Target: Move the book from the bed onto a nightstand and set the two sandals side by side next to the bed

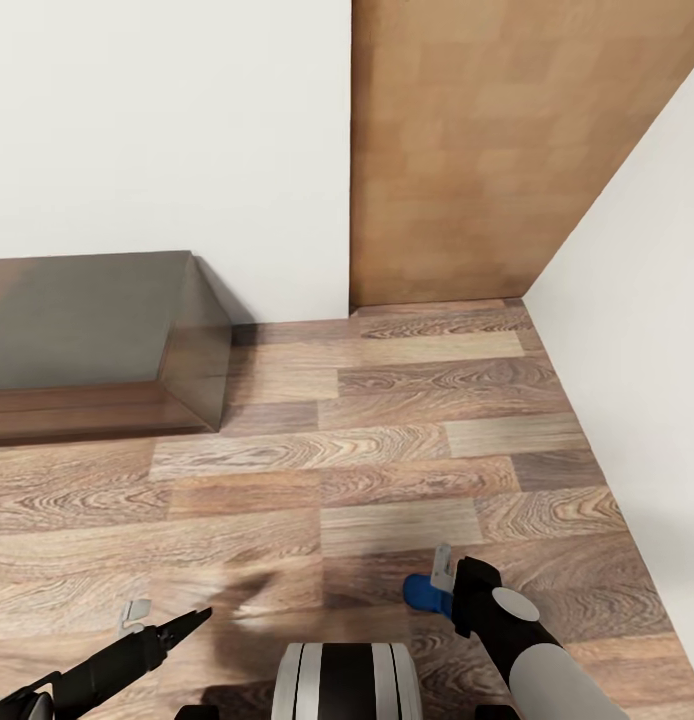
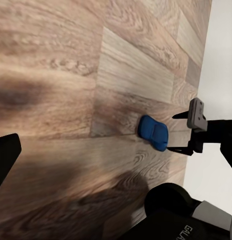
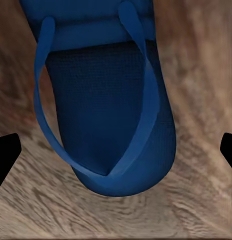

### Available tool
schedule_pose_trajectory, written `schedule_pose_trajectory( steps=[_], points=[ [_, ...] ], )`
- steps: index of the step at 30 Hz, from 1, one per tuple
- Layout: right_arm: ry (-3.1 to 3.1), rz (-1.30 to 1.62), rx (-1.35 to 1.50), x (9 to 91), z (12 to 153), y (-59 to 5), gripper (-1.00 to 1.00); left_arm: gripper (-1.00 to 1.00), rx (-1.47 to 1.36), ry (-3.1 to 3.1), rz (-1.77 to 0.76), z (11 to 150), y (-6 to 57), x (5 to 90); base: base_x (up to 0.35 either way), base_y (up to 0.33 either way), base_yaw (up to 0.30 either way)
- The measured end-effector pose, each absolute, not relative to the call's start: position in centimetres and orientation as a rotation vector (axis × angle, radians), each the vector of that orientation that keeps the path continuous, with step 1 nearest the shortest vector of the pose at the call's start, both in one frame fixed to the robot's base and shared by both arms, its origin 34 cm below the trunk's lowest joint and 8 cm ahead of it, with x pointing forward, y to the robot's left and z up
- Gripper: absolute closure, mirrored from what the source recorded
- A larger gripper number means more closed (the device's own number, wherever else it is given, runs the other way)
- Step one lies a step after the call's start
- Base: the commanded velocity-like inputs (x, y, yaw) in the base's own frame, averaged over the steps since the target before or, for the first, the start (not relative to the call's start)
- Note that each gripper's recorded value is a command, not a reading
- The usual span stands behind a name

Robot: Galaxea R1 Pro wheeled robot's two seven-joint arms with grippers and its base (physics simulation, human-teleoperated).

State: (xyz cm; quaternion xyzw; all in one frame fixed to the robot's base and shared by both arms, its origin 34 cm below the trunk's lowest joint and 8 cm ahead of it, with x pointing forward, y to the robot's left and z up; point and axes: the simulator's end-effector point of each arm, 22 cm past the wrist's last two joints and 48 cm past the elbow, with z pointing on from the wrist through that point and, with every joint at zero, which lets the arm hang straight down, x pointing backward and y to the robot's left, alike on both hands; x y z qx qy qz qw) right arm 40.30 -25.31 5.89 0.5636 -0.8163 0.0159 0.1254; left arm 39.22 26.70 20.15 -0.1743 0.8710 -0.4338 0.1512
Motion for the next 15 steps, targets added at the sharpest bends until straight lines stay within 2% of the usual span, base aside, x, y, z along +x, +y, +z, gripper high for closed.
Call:
schedule_pose_trajectory(
  steps=[9, 15],
  points=[
    [-2.377, 0.046, 1.642, 40.28, 5.88, -25.31, -1.00, -1.00, -0.504, 2.498, -1.249, 20.15, 26.50, 39.22, 0.003, -0.011, 0.000],
    [-2.377, 0.046, 1.642, 40.26, 5.88, -25.31, -1.00, -1.00, -0.504, 2.498, -1.250, 20.12, 26.45, 39.20, 0.000, -0.093, 0.000]
  ],
)
